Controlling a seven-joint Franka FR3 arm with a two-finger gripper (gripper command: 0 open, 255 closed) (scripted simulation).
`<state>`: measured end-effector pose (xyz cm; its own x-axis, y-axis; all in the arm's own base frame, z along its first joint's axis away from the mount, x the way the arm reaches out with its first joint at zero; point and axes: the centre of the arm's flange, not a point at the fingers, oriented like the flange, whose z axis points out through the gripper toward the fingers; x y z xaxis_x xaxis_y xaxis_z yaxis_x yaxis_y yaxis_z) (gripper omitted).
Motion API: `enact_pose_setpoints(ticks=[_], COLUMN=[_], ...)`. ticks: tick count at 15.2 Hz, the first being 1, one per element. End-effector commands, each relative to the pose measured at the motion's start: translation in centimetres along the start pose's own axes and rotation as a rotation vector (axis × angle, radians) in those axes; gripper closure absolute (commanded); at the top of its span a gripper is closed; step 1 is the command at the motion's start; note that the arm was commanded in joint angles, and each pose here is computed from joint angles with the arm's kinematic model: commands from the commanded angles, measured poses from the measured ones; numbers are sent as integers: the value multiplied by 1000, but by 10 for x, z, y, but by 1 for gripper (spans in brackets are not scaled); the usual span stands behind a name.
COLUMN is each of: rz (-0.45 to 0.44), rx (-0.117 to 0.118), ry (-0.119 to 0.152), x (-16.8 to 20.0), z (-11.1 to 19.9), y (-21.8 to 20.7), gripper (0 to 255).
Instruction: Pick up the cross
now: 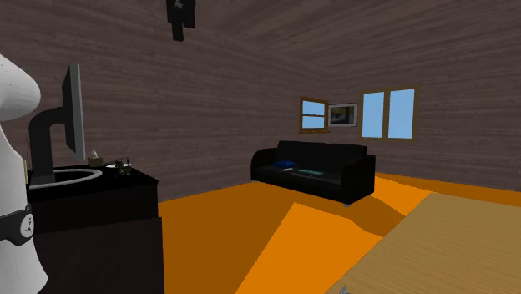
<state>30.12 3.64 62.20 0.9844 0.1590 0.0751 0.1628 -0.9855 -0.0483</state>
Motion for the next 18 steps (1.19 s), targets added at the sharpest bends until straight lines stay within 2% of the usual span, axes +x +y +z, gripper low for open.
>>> enact_pose_setpoints(ticks=[1,9,18], rz=[0,159,338], rx=[0,-106,-225], ry=[0,-50,-107], x=[0,74,147], z=[0,79,170], y=[0,13,51], gripper=[0,0,0])
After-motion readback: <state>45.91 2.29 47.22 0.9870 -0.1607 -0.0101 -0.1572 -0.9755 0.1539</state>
